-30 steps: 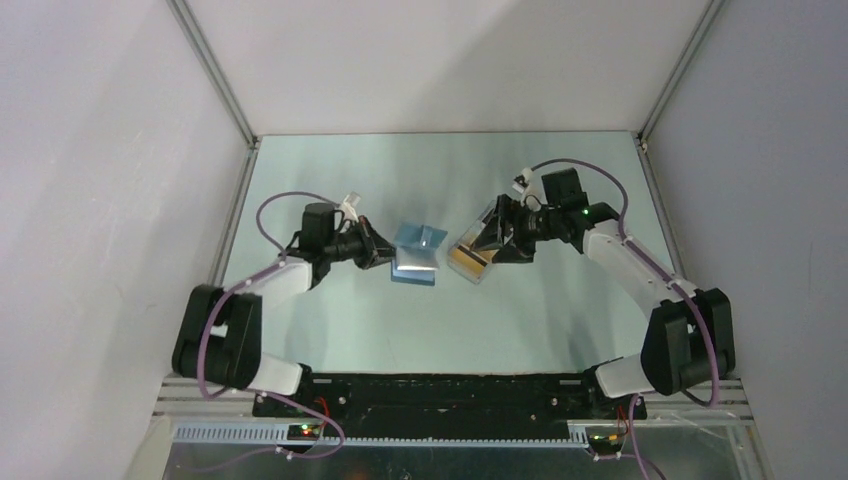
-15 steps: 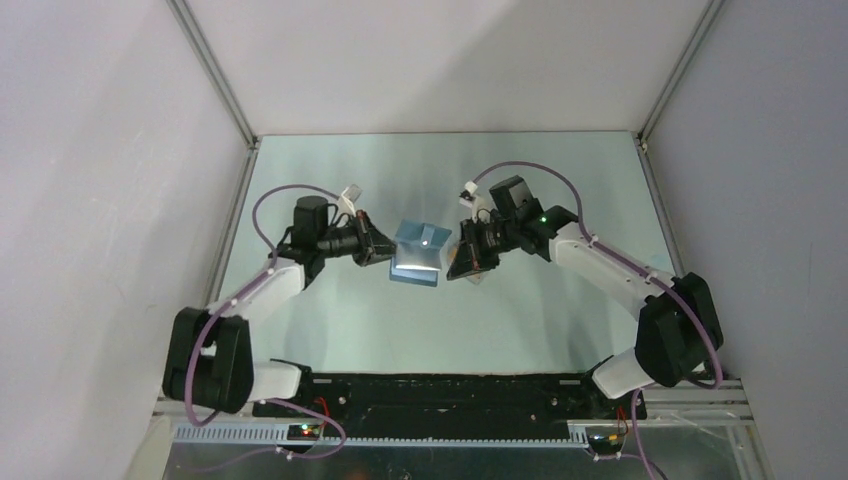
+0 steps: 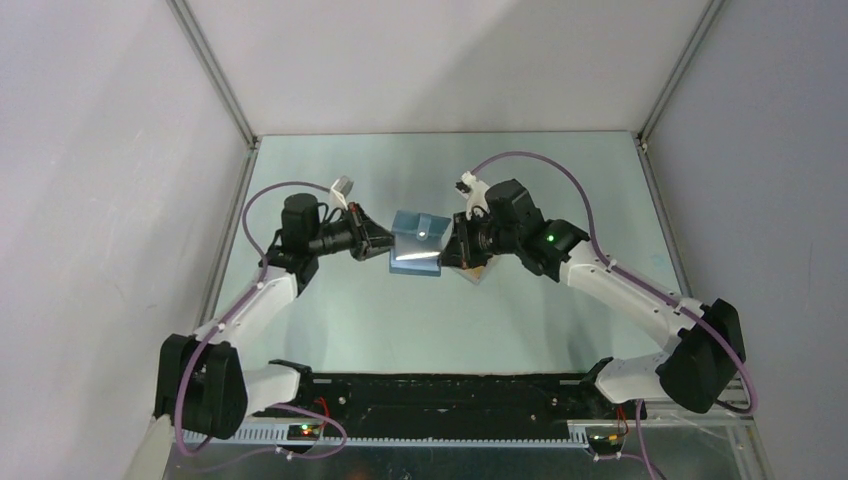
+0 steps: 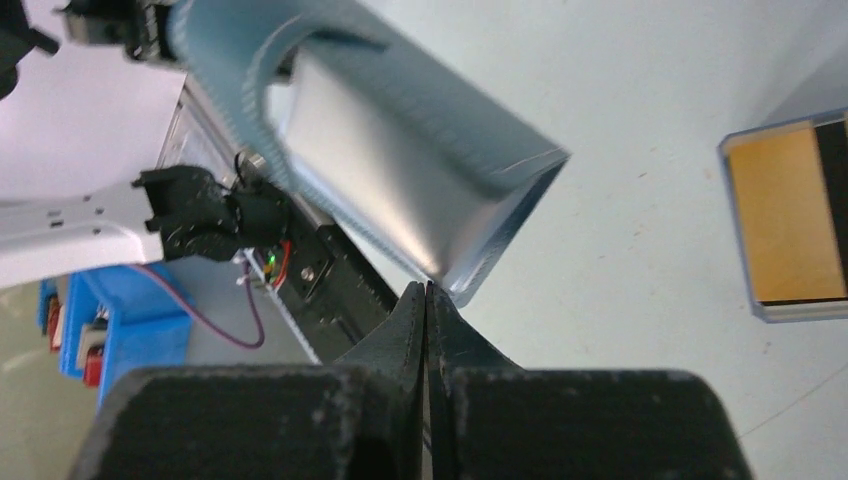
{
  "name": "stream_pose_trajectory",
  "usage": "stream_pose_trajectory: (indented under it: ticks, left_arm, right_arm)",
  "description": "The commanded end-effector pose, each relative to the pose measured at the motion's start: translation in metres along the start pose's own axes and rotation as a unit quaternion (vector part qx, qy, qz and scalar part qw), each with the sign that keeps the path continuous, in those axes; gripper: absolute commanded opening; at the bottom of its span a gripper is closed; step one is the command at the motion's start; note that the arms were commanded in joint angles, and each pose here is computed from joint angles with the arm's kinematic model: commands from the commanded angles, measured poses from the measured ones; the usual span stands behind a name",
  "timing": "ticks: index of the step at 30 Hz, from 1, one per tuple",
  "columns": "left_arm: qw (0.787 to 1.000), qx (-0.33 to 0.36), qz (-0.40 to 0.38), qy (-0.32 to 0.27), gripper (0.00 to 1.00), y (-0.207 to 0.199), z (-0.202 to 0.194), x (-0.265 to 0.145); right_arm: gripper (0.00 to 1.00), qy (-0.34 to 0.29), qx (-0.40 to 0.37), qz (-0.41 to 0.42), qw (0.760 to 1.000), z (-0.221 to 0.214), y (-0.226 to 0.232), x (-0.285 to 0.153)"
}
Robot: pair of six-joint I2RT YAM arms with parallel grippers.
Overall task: Put the credit cards into the card holder
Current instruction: Open the card holder at the center of the board.
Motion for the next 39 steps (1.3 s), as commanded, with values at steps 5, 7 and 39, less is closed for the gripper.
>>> stream_pose_trajectory:
  ticks: [5, 7, 39]
  left_arm:
    - [0.998, 0.030, -0.044, 0.011, 0.00, -0.024, -0.006, -0.010]
    - [0.999, 0.028, -0.042, 0.017, 0.00, -0.020, -0.007, -0.009]
    - [0.997, 0.039, -0.026, 0.061, 0.00, 0.015, -0.023, -0.007]
  right_arm:
    - [0.00, -0.080, 0.006, -0.046, 0.996, 0.026, -0.006, 0.007]
    - [0.00, -0.092, 0.007, -0.046, 0.995, 0.031, -0.006, 0.008]
    - [0.00, -0.070, 0.071, 0.013, 0.995, 0.038, -0.043, 0.083]
Point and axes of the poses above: each gripper's point midway between its finger pads, its own x axis out along the fingers, its own y axis along the line the jaws close on, z = x × y, the point moved 7 cm from there along -x, back along the fingers, and after that the axes turned 12 degrees about -x, right-handed, at the moved point
